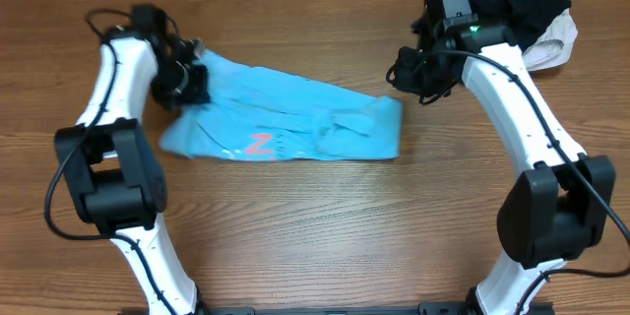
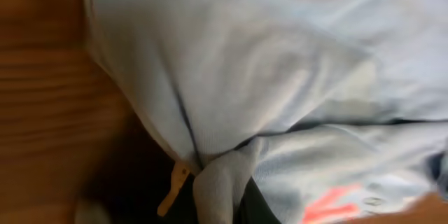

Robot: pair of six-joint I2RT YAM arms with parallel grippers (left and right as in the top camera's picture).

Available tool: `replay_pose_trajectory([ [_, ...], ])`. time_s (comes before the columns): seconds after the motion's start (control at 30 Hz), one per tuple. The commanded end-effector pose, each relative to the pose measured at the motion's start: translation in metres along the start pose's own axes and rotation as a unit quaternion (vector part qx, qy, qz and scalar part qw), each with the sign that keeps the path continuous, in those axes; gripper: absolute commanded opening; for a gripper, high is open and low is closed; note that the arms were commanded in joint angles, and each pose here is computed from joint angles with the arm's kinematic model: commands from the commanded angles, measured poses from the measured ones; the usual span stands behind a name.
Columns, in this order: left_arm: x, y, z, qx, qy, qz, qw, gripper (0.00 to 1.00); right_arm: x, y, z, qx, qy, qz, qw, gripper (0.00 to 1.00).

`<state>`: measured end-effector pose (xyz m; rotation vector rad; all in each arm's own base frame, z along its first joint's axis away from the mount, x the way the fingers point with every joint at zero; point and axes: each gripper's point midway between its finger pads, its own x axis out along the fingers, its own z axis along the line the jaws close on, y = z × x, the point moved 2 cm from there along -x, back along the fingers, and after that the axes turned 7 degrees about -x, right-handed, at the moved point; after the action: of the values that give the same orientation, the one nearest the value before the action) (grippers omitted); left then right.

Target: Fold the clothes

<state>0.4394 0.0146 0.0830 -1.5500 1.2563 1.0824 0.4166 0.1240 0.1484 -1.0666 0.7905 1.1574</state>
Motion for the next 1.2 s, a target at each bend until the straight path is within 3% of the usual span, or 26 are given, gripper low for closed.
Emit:
replay_pose_trajectory([
  [0.0, -0.034, -0.018, -0.004, 0.024, -0.024, -0.031, 0.999, 0.04, 0.035, 0.016, 0.011, 0.036, -0.066, 0.045, 0.996, 0.04],
  [0.2, -0.049, -0.019, -0.024, 0.045, -0.022, -0.03, 0.998, 0.04, 0.084, 0.034, 0.029, 0.048, -0.105, 0.069, 0.991, 0.04],
  [0.5, -0.071, -0.008, -0.057, 0.084, -0.042, -0.039, 0.995, 0.04, 0.138, 0.06, 0.031, 0.116, -0.071, 0.12, 0.983, 0.04],
  [0.73, -0.091, 0.005, -0.113, 0.146, -0.027, -0.058, 0.987, 0.04, 0.142, 0.062, 0.028, 0.118, -0.066, 0.122, 0.983, 0.04],
  [0.97, -0.077, 0.029, -0.184, 0.218, 0.003, -0.05, 0.975, 0.04, 0.141, 0.062, 0.028, 0.117, -0.066, 0.122, 0.983, 0.04],
  [1.17, -0.065, 0.044, -0.234, 0.236, 0.021, -0.058, 0.97, 0.04, 0.138, 0.057, 0.028, 0.121, -0.077, 0.119, 0.983, 0.04],
])
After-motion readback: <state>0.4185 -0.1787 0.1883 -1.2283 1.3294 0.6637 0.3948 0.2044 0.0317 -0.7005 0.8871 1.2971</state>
